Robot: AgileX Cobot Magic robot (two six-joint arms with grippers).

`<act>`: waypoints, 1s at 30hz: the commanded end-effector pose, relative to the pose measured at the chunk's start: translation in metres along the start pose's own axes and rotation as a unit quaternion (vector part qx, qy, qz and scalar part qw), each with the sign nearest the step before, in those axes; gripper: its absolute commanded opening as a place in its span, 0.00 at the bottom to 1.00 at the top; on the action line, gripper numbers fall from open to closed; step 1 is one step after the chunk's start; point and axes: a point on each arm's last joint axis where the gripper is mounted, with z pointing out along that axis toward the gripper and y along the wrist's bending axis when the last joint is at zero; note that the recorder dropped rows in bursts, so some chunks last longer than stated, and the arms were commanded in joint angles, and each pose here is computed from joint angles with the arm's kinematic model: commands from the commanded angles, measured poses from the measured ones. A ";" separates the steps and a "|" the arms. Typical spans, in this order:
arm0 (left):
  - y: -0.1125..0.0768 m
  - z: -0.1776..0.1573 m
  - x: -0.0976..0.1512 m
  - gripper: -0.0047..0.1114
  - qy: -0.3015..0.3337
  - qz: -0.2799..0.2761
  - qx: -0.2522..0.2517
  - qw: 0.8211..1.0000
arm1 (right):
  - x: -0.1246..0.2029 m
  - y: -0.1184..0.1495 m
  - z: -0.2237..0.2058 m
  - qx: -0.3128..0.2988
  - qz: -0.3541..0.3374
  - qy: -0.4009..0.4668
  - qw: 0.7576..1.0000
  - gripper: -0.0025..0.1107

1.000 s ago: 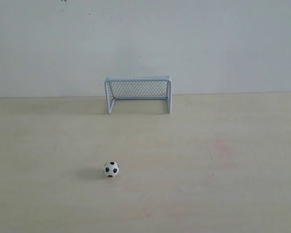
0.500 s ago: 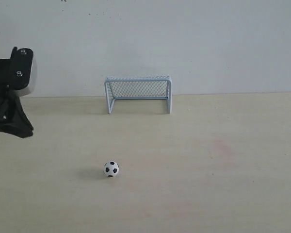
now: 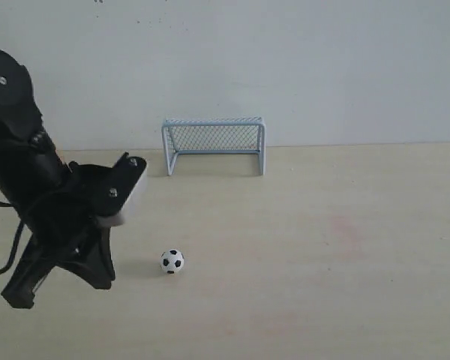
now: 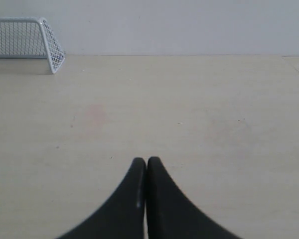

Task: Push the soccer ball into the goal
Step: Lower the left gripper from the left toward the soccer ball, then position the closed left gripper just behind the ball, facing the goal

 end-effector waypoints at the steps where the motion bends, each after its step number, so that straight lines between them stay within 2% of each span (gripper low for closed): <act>1: 0.005 0.022 -0.007 0.08 0.072 0.014 0.010 0.997 | -0.001 0.000 0.000 0.002 -0.001 -0.005 1.000 0.02; 5: 0.018 0.029 -0.027 0.08 0.096 0.040 0.000 0.995 | -0.001 0.000 0.000 0.002 -0.001 -0.005 1.000 0.02; 8: 0.028 0.026 -0.041 0.08 0.094 0.063 -0.034 0.993 | -0.001 0.000 0.000 0.002 -0.001 -0.005 1.000 0.02; 12: 0.034 0.025 -0.042 0.08 0.106 0.073 -0.041 0.991 | -0.001 0.000 0.000 0.002 -0.001 -0.005 1.000 0.02; 18: 0.040 0.043 -0.035 0.08 0.132 0.085 -0.024 0.987 | -0.001 0.000 0.000 0.002 -0.001 -0.005 1.000 0.02; 22: 0.045 0.058 -0.034 0.08 0.130 0.084 -0.023 0.988 | -0.001 0.000 0.000 0.002 -0.001 -0.005 1.000 0.02; 30: 0.053 0.071 -0.038 0.08 0.100 0.077 -0.052 0.991 | -0.001 0.000 0.000 0.002 -0.001 -0.005 1.000 0.02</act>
